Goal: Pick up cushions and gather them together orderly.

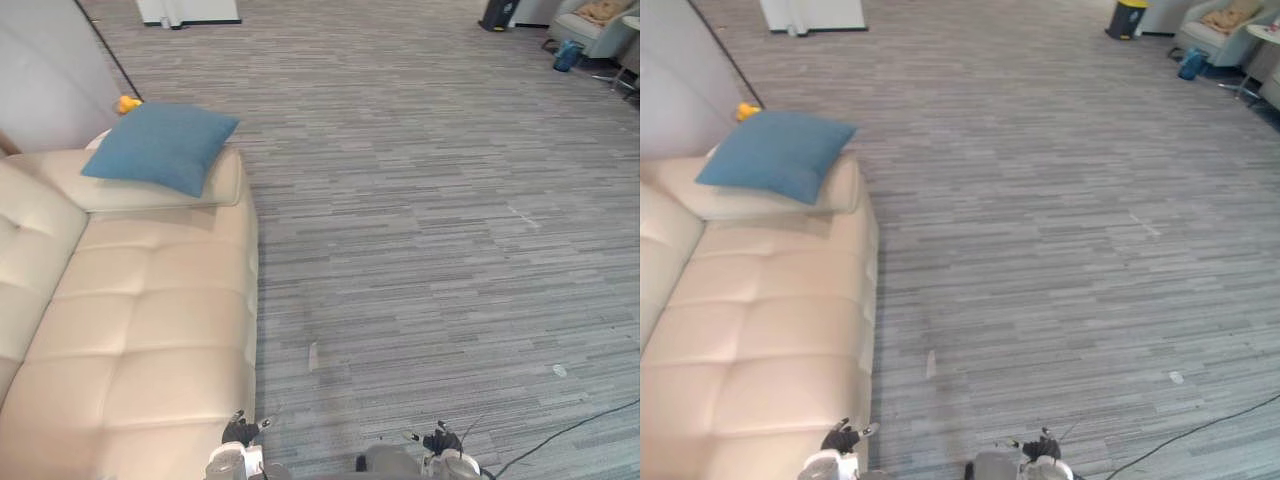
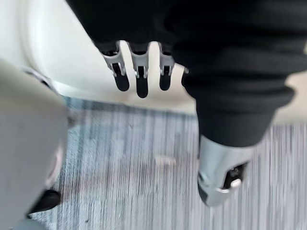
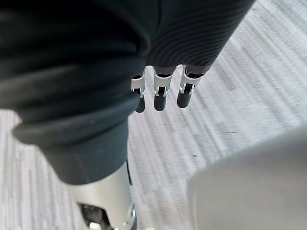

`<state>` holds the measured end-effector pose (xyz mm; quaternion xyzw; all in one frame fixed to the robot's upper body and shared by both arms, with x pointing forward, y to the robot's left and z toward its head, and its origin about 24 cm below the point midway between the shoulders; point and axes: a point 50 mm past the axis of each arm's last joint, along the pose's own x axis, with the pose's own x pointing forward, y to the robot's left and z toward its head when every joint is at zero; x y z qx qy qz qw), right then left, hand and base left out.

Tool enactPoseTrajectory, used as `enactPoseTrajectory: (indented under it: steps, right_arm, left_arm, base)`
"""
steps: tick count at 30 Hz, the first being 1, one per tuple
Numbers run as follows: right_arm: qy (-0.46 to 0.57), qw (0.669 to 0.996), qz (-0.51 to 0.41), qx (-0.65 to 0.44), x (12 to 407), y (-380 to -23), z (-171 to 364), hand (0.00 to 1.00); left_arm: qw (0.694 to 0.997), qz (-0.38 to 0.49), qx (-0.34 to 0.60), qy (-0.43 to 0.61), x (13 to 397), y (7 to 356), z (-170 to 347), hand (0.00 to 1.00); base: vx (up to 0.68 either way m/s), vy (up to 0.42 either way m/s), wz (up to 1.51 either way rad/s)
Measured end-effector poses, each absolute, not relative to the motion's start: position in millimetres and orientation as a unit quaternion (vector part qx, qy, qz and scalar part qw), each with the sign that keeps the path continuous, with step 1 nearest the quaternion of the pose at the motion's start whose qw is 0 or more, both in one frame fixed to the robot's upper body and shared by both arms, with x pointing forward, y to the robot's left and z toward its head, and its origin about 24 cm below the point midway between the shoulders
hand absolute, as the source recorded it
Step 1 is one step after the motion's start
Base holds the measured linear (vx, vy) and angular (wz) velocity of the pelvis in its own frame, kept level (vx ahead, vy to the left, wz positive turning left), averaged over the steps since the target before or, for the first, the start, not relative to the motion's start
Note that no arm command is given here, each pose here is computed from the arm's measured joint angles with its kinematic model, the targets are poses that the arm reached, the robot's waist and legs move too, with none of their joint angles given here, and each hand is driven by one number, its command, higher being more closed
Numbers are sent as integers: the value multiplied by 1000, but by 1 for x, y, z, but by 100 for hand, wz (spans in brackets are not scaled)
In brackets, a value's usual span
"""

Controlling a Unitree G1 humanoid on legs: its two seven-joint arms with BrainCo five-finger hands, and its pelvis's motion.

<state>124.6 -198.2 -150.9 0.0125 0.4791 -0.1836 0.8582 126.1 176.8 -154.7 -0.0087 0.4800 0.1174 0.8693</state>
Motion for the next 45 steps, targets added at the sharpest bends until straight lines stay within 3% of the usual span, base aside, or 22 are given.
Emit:
enactPoseTrajectory:
  steps: [6,20,32,45]
  right_arm:
    - [468,863,-191,5,138,-208,-146,0]
    - [480,861,-165,1,137,-189,-150,0]
    - [486,857,-172,9,122,-191,-153,0]
    - [495,849,-182,1,117,-206,-154,0]
  left_arm:
    - [867,78,14,492,129,166,-157,0]
    - [899,100,0,425,153,169,-141,0]
    - [879,102,15,465,138,181,-150,0]
    - [871,104,-26,479,129,160,-155,0]
  base:
    - [477,-204,10]
    - [436,-37,-6]
    - [522,186,31]
    - [425,-219,80]
